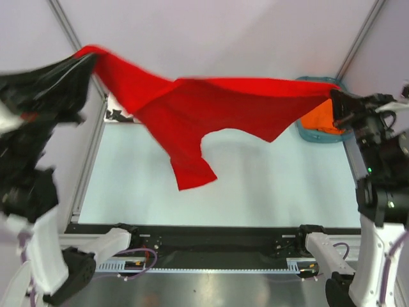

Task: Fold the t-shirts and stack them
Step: Flatten the tshirt out, then fold the tshirt

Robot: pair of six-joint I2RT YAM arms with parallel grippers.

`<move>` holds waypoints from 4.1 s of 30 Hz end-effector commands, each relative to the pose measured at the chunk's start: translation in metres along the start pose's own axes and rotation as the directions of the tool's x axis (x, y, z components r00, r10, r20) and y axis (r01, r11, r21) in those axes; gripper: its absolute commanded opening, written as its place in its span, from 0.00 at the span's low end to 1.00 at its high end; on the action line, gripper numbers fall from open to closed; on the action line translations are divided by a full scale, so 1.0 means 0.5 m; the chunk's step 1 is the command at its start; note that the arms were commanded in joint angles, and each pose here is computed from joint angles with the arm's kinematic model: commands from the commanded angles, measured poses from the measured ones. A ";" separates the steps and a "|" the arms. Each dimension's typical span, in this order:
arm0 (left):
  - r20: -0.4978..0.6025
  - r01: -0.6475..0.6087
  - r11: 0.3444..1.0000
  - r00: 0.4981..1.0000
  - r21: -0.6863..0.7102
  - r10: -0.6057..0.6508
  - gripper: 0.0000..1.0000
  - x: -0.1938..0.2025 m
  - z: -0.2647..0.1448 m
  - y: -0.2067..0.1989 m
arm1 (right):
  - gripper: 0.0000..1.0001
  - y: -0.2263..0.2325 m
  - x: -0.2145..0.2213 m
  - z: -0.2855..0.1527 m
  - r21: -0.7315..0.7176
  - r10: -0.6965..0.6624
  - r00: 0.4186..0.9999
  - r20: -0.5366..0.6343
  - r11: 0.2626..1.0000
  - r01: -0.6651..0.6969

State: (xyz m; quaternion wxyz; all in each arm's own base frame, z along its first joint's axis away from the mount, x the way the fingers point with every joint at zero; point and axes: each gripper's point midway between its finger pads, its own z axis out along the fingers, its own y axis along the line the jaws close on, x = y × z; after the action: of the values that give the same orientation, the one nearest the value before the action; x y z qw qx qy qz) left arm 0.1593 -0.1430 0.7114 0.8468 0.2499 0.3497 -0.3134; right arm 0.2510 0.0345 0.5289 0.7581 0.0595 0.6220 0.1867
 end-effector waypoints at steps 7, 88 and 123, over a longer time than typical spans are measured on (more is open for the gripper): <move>0.097 -0.186 0.974 0.975 -0.128 0.199 0.00 -0.163 -0.062 -0.015 | 0.00 0.115 -0.167 -0.114 -0.123 -0.038 0.984 0.171 0.991 0.060; -0.507 0.548 0.585 0.307 -0.597 -0.805 0.00 1.044 -0.211 0.119 | 0.00 -0.502 0.684 0.019 0.629 0.482 0.541 -0.689 0.768 0.118; -0.430 0.470 0.427 0.107 -0.772 -0.896 0.00 1.017 -0.422 0.067 | 0.00 -0.479 0.721 -0.090 0.639 0.517 0.446 -0.731 0.748 0.180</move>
State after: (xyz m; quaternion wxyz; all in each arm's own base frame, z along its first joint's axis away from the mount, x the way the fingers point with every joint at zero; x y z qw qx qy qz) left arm 0.3824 -0.1677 0.1990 0.3418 -0.0526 0.8341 -0.4298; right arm 0.3175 -0.0601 0.1016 0.2176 0.2786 0.9335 0.0596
